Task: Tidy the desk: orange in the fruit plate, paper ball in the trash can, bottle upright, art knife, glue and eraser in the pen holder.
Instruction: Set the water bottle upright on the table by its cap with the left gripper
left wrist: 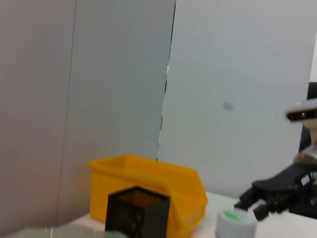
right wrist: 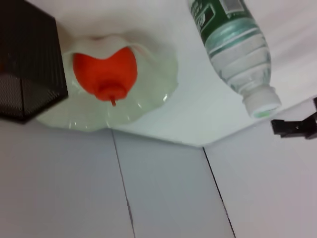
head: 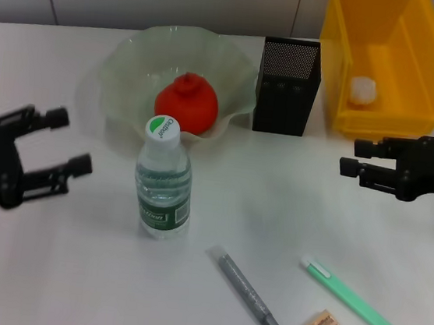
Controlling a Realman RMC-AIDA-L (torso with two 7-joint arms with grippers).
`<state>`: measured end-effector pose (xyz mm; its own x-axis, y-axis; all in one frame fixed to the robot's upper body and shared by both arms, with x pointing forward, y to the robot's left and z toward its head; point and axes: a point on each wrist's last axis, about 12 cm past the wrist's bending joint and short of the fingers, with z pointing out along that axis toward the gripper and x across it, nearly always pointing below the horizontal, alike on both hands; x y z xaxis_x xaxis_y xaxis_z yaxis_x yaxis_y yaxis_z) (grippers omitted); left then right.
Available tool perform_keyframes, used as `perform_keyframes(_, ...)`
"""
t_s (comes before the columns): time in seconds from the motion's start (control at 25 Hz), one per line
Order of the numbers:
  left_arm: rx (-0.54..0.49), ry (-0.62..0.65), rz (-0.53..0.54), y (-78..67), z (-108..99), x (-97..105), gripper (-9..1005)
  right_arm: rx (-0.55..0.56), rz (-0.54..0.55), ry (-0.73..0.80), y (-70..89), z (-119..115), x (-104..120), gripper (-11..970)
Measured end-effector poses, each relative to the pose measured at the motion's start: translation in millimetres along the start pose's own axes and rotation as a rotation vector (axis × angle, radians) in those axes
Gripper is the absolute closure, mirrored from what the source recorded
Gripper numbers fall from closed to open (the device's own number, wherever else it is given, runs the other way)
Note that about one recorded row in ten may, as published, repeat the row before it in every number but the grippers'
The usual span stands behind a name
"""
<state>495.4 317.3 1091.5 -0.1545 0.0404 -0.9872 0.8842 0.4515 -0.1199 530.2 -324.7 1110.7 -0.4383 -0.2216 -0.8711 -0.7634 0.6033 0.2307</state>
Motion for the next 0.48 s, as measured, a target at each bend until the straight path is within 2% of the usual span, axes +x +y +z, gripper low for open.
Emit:
perform_keyframes(0.28,0.031,0.038,0.007,-22.9,-8.0,24.1,189,-0.004,0.031,0.325,6.3,-2.1,-46.1,474)
perform_keyframes(0.48,0.062,0.030,0.007,-33.2,-9.2,34.9,189,-0.007,0.015,0.586,20.7,16.1,-87.9,306)
